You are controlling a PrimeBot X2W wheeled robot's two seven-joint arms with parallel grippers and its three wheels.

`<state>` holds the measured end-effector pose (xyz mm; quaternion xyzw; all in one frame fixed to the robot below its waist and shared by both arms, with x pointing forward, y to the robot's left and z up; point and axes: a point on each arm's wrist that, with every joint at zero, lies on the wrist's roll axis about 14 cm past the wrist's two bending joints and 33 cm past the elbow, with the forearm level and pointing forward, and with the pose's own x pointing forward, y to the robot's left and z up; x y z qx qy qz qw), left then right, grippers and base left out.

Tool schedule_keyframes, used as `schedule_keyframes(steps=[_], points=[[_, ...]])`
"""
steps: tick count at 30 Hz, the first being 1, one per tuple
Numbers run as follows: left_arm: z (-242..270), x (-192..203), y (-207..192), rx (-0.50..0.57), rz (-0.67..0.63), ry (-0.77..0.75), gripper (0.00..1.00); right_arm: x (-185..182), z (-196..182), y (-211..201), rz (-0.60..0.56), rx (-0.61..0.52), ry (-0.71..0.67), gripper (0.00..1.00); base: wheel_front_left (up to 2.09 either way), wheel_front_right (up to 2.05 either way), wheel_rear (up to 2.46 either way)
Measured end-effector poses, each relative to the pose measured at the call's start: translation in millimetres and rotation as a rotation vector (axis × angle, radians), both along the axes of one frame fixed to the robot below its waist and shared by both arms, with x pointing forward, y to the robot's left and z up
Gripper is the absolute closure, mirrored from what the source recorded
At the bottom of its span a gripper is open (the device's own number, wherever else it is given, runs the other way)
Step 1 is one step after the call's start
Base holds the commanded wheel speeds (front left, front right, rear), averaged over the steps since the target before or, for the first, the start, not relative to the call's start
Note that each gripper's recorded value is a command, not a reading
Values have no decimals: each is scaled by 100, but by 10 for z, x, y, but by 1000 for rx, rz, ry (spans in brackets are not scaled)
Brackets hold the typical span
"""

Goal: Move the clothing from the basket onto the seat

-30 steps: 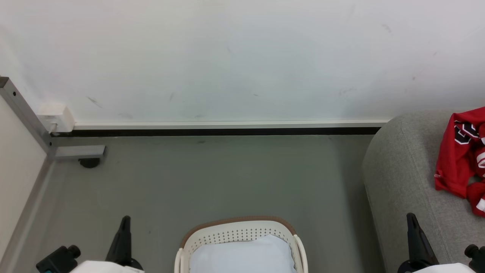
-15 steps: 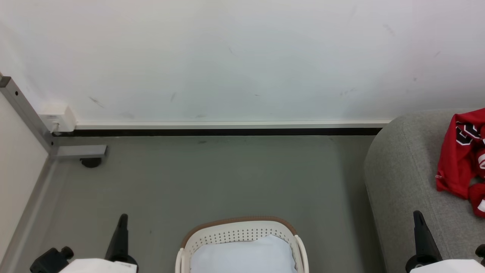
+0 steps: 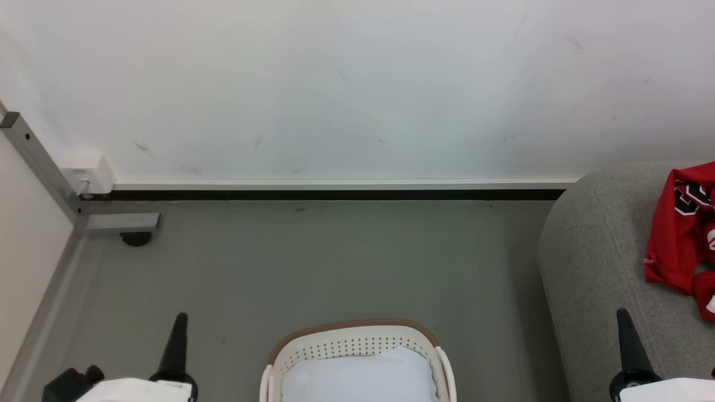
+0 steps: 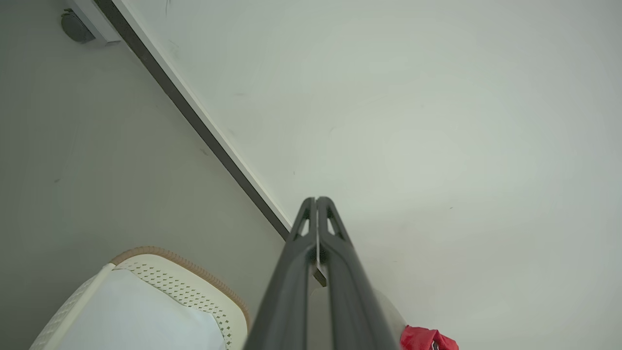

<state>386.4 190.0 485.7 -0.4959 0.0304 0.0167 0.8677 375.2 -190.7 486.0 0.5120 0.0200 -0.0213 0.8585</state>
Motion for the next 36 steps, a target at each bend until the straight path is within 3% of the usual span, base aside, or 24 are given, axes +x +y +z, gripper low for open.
schedule_keyframes(steps=[36], points=[[102, 15, 55, -331, 19, -26, 100, 78, 96, -55, -7, 311, -21, 100, 0, 0, 0]])
